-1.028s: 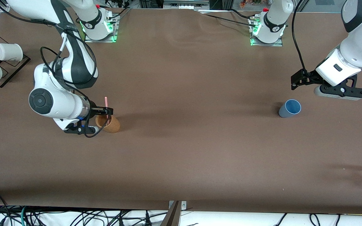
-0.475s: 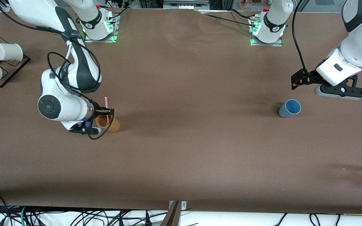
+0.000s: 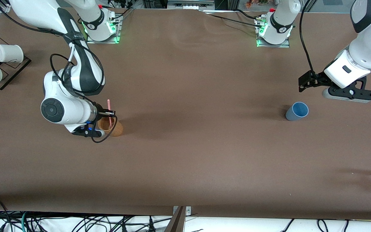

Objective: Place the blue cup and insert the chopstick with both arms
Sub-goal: 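Close the right gripper on the pink chopstick, then lift the pink chopstick up out of the wooden cup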

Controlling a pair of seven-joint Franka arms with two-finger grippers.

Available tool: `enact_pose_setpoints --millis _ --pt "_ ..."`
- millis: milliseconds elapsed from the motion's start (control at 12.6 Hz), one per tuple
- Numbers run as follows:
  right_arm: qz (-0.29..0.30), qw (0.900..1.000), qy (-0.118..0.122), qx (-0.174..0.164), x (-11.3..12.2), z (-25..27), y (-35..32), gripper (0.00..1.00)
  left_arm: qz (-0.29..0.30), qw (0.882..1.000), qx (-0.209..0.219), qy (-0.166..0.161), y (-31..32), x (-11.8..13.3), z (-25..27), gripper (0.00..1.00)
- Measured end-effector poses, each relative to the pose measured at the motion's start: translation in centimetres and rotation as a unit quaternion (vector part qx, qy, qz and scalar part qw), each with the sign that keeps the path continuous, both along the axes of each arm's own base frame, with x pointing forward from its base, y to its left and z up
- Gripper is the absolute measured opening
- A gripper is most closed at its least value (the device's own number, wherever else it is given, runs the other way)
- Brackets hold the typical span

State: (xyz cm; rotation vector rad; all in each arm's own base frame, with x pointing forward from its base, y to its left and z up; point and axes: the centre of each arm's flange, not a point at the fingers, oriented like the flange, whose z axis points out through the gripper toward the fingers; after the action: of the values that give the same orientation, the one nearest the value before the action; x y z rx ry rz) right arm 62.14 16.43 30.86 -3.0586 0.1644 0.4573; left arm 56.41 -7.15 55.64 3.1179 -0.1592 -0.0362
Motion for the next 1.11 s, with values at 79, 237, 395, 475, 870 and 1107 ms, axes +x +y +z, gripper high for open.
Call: enact_pose_setpoints --millis 79,237,395,475,870,1107 --pt "0.000 1.000 0.000 0.000 0.0 0.0 0.0 0.34 0.000 1.000 0.000 0.000 0.0 0.0 0.0 1.00" --pt "-0.005 1.000 0.002 0.006 0.0 0.0 0.1 0.25 0.000 1.000 0.000 0.001 0.0 0.0 0.0 1.00" --pt "-0.010 1.000 0.006 0.013 -0.1 -0.2 0.2 0.14 0.000 1.000 0.000 0.003 0.0 0.0 -0.1 1.00" --pt "-0.011 1.000 0.006 0.013 -0.1 -0.2 0.2 0.10 0.000 1.000 0.000 0.003 0.0 0.0 -0.1 1.00" --pt "-0.012 1.000 0.007 0.014 -0.1 -0.3 0.2 0.08 0.000 1.000 0.000 0.005 0.0 0.1 -0.3 1.00" --pt "-0.010 1.000 0.007 0.016 0.1 1.0 0.4 0.08 0.000 1.000 0.000 0.004 0.0 0.1 -0.3 1.00"
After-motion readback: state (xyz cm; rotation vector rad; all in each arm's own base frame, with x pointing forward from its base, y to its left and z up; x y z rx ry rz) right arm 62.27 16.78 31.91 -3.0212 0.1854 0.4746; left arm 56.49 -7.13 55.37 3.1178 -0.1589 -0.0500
